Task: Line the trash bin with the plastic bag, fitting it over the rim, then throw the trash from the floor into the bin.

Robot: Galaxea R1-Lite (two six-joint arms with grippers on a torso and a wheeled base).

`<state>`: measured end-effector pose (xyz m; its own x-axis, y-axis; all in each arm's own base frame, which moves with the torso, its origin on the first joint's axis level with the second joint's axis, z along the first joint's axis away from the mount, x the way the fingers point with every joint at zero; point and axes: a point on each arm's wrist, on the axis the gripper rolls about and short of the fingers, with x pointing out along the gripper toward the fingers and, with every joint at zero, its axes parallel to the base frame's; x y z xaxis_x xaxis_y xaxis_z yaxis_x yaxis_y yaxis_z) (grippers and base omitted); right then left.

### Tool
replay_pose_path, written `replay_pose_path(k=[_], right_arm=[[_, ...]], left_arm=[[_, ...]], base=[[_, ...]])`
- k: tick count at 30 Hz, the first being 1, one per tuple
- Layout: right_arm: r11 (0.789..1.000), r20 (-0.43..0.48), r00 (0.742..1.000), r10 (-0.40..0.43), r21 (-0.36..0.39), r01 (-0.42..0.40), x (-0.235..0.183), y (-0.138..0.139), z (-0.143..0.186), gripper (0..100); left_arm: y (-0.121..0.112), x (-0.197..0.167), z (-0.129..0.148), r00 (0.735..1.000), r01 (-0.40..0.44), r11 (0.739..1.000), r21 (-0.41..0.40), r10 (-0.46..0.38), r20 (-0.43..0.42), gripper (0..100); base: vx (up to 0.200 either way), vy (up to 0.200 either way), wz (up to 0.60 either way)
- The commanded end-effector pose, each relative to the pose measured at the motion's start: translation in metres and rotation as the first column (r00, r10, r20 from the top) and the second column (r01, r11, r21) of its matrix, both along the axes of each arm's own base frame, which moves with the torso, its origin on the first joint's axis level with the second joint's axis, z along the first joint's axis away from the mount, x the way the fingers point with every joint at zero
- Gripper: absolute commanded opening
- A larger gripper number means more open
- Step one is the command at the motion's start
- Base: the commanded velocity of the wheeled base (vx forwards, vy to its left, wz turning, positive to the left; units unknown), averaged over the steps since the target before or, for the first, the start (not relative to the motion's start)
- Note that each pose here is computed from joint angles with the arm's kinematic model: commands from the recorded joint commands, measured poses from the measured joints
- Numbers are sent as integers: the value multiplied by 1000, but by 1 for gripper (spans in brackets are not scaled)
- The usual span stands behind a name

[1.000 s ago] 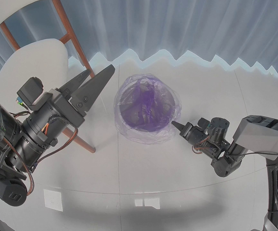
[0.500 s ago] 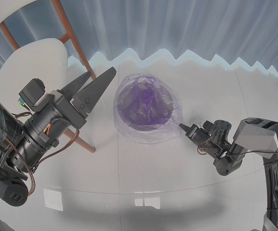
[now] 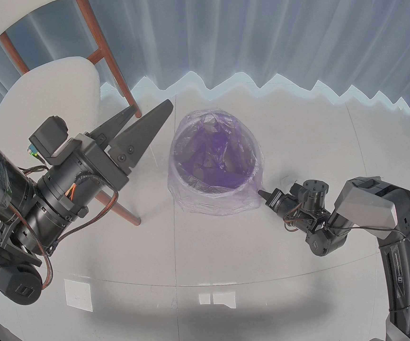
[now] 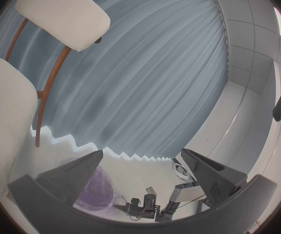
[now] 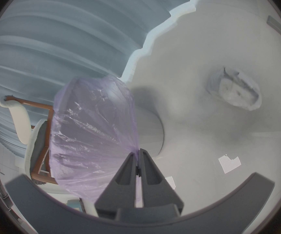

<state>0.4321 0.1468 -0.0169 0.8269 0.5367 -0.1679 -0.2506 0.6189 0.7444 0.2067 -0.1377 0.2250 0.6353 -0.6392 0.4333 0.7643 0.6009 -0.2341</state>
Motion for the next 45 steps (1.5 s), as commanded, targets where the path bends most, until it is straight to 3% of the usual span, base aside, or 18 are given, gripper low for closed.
replay_pose_path(k=[1,12,13,17,23,24,33,38,45], right_arm=[[1000,-20,1000,2,-8,-2,15,5,-5,0],[1000,-68,997,20,-23,-21,23,17,-11,0],[999,-83,996,19,-28,-22,23,17,-12,100],[999,-97,995,19,-25,-22,20,17,-8,100],[999,-116,993,7,32,-4,-6,7,39,100],[999,-125,992,8,41,-3,-24,2,58,100],[1000,-150,989,-1,28,6,-93,-26,104,100],[1000,-156,988,-8,-3,8,-116,-37,109,100],[992,-188,982,-6,-129,-19,-144,-51,93,100]], left_arm=[[-1,0,0,1000,2,1000,0,-2,-1,100],[-1,-1,0,1000,4,1000,-1,-4,1,100],[0,-1,1,1000,4,1000,-2,-4,2,100],[0,-1,4,1000,4,1000,-8,-4,12,100],[2,2,13,999,-14,999,-35,15,38,100],[3,2,15,999,-20,999,-42,22,44,100],[5,-1,20,998,-7,998,-58,10,56,100],[5,-2,24,999,20,995,-100,-16,37,100],[10,1,25,1000,10,994,-109,-7,31,100]], base=[[0,0,0],[0,0,0],[0,0,0],[0,0,0],[0,0,0],[0,0,0],[0,0,0],[0,0,0],[0,0,0]])
